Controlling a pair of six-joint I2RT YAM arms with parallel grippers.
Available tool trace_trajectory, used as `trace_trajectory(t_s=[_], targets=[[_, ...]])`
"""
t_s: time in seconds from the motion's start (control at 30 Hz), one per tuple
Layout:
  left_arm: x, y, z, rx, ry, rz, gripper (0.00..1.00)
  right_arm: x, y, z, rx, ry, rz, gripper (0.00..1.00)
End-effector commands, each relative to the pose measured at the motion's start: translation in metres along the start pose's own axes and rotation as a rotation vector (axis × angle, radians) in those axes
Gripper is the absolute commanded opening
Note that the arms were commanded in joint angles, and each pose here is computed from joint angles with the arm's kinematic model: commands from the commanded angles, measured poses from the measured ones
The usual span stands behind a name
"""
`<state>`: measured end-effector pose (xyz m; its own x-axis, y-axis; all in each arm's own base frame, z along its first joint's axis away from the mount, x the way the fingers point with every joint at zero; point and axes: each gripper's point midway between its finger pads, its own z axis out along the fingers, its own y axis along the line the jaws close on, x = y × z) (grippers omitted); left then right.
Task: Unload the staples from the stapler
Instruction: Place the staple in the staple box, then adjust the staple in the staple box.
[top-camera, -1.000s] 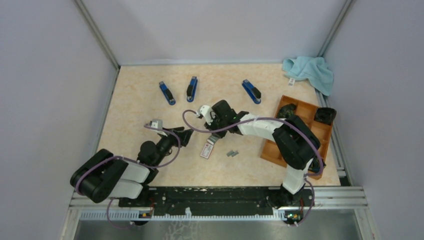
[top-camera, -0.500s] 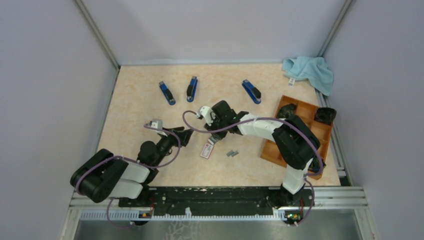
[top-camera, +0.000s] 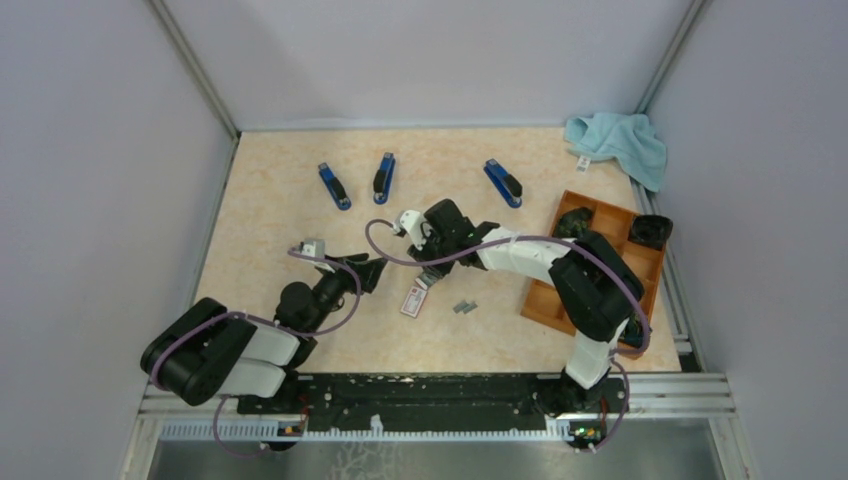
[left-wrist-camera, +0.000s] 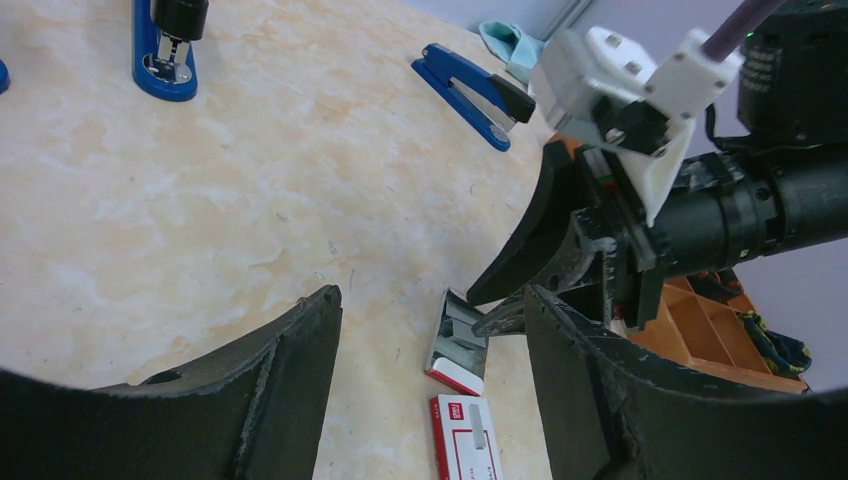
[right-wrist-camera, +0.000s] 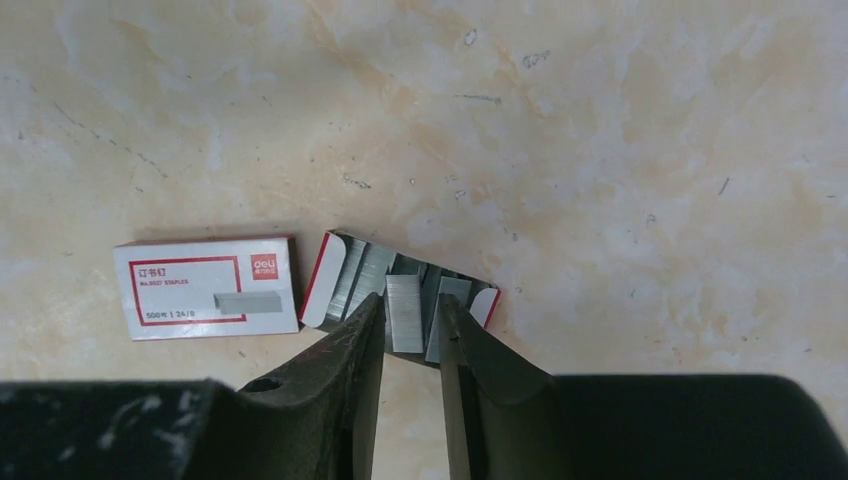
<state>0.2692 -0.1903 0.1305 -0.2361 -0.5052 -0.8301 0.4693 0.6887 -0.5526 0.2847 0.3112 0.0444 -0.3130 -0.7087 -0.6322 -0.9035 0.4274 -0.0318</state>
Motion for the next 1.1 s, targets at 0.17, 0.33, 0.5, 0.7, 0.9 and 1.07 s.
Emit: trace_trajectory(t_s=[0.17,0.33,0.5,0.7,0.9,1.07], targets=[[0.004,0.003,-0.014,0.0,-0.005,-0.012,0.73,-0.064,0.001,-0.041,0.012,-0.204,-0.05,0.43],[0.003,0.003,-0.015,-0.001,-0.007,-0.012,0.73,-0.045,-0.008,-0.025,-0.024,-0.144,0.027,0.63],[0.003,0.003,-0.015,0.001,-0.009,-0.013,0.73,-0.031,-0.011,-0.013,-0.046,-0.103,0.062,0.7],[0.003,0.003,-0.015,0.001,-0.009,-0.012,0.73,-0.024,-0.008,-0.003,-0.071,-0.076,0.082,0.69],[0.003,0.003,-0.015,0.002,-0.01,-0.012,0.73,-0.019,-0.013,0.002,-0.07,-0.063,0.117,0.64],[0.003,0.003,-0.015,0.001,-0.009,-0.013,0.73,-0.014,-0.016,0.005,-0.073,-0.052,0.138,0.6]])
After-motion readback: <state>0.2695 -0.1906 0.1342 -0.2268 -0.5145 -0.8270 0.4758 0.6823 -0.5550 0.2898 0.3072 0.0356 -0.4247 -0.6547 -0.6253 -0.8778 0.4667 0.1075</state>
